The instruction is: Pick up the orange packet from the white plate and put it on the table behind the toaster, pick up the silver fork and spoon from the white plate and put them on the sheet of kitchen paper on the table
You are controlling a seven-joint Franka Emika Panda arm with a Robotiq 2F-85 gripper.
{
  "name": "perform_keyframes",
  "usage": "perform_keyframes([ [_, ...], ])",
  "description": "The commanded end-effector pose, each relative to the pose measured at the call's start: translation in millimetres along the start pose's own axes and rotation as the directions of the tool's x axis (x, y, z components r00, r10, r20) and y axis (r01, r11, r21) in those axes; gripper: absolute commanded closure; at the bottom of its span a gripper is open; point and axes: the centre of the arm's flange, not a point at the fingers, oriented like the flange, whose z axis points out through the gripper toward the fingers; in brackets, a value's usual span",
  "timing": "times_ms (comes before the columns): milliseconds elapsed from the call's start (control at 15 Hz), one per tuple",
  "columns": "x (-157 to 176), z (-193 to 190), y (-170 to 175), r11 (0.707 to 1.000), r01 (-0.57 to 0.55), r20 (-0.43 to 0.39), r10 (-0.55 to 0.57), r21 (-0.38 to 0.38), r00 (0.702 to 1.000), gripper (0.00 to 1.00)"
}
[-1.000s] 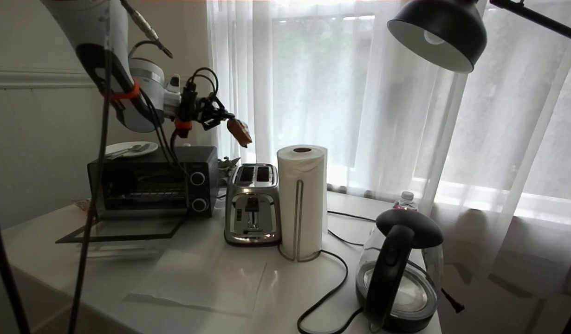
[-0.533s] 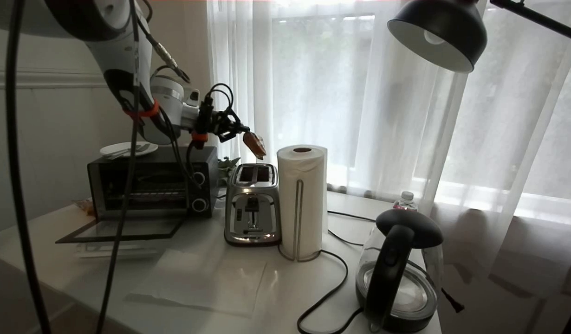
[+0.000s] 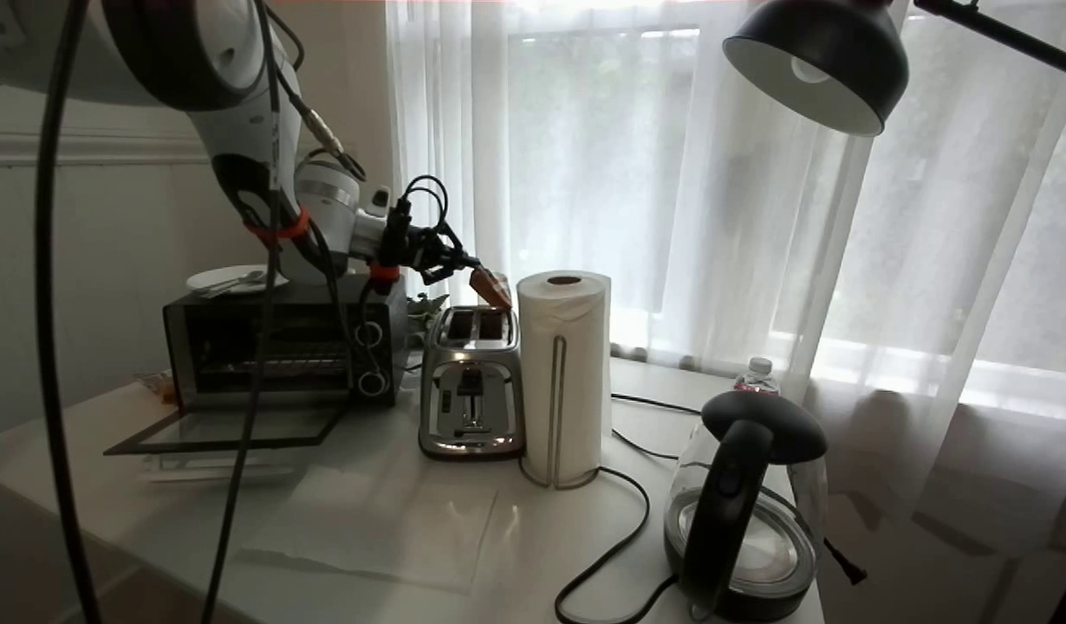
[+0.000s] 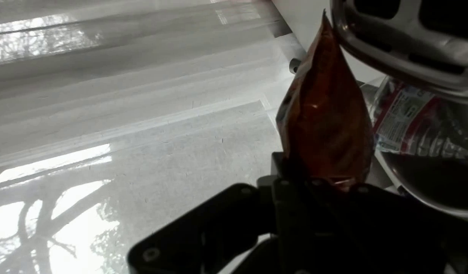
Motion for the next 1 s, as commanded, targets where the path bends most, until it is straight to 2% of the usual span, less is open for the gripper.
perform_keyframes([
  [0, 7, 7, -4, 1.000, 0.017, 0.040, -0.017, 0.006, 0.999, 0.81],
  [67, 6, 7, -5, 1.000, 0.022, 0.040, -0.023, 0.013, 0.999, 0.71],
  [200, 9, 5, -3, 0.999, 0.025, 0.046, -0.026, 0.024, 0.999, 0.60],
  [400, 15, -1, 6, 0.998, 0.028, 0.058, -0.032, 0.060, 0.998, 0.38],
  [733, 26, -24, 31, 0.979, 0.063, 0.134, -0.090, 0.192, 0.987, 0.03],
  [933, 33, -42, 53, 0.948, 0.102, 0.195, -0.166, 0.302, 0.967, 0.00],
])
